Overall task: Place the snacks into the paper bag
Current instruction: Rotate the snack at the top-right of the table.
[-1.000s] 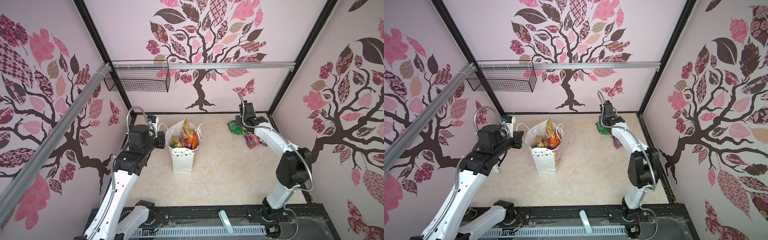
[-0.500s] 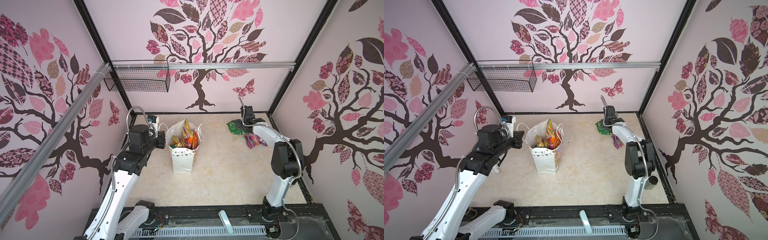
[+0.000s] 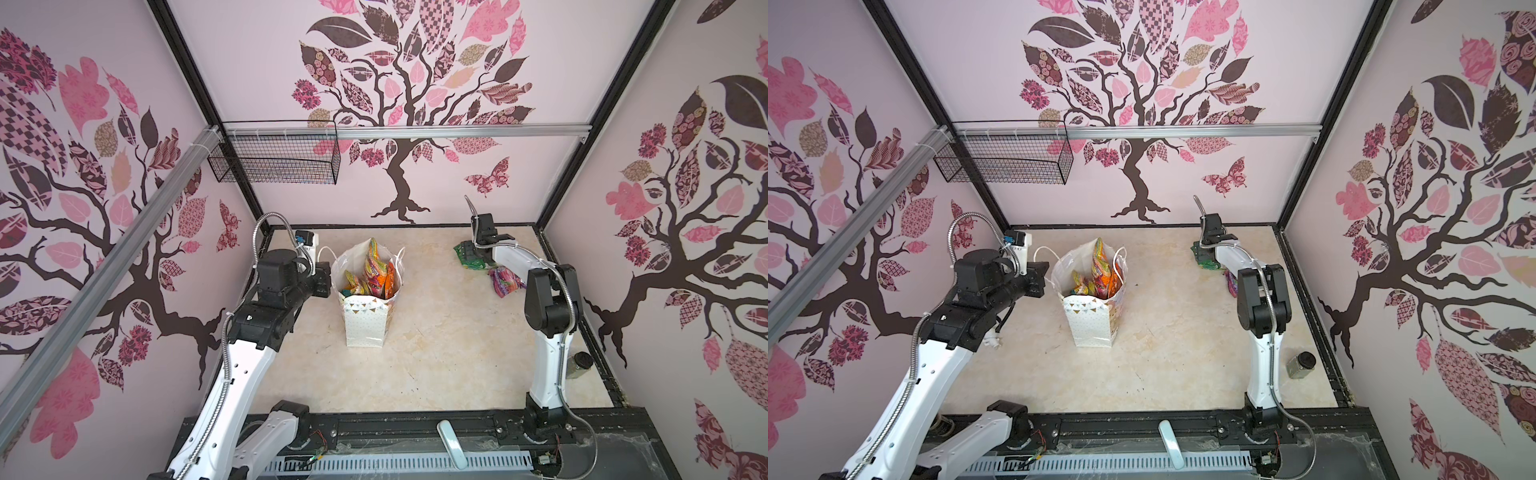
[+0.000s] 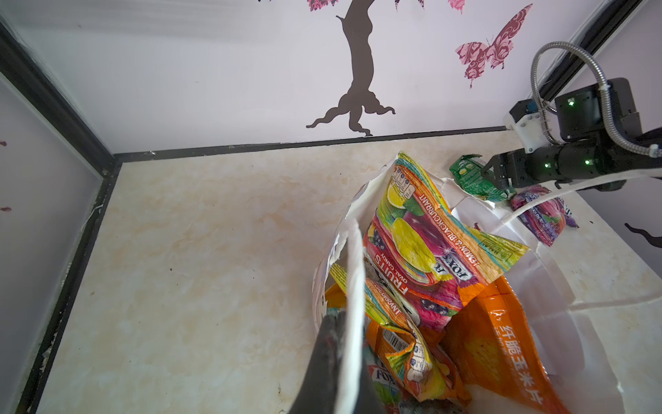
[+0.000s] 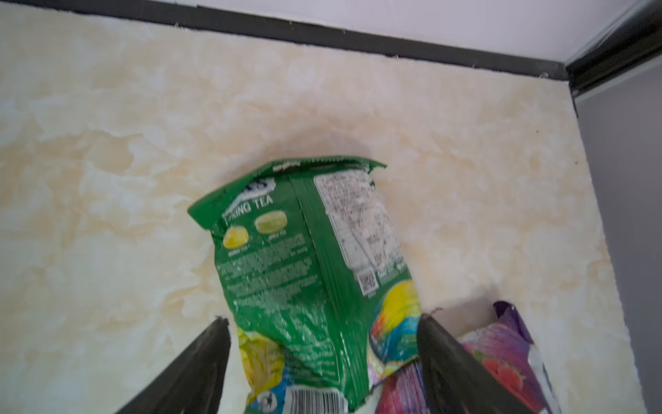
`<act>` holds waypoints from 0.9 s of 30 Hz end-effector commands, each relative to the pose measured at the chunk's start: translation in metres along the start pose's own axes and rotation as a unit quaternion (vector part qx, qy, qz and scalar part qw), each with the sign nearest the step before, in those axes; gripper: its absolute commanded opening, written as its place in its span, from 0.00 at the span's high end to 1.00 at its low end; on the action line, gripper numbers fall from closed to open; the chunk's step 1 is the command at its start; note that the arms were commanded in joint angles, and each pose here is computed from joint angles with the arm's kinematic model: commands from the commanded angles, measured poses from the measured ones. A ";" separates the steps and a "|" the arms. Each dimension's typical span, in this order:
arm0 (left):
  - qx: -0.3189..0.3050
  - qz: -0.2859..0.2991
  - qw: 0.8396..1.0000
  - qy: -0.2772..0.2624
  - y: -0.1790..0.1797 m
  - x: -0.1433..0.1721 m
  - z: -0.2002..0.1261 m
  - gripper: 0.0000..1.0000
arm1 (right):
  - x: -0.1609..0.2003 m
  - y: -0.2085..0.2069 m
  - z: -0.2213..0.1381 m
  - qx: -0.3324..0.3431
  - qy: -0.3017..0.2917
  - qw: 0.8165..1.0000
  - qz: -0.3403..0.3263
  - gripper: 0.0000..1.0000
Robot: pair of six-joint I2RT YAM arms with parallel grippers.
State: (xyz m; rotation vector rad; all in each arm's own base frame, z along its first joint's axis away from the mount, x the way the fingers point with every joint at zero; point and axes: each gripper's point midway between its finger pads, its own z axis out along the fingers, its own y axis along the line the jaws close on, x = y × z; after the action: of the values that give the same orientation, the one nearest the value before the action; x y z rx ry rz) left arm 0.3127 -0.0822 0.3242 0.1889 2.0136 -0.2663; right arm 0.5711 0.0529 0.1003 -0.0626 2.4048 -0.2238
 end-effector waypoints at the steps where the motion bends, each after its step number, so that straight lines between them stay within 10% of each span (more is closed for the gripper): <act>1: -0.009 0.005 1.000 -0.025 0.004 -0.009 0.000 1.00 | -0.008 0.007 0.019 -0.005 0.007 1.000 -0.017 0.16; 18: -0.007 0.005 1.000 -0.020 0.004 -0.008 0.003 1.00 | 0.014 0.048 0.074 -0.050 0.060 0.996 -0.034 0.20; 27: -0.005 0.004 1.000 -0.022 0.003 -0.009 0.002 1.00 | 0.027 0.066 0.078 -0.058 0.072 0.995 -0.037 0.41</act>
State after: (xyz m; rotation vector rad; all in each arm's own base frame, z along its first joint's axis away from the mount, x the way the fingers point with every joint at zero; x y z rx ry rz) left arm 0.3148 -0.0826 0.3244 0.1892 2.0105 -0.2663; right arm 0.6165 0.0870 0.0488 -0.1477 2.4742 -0.1516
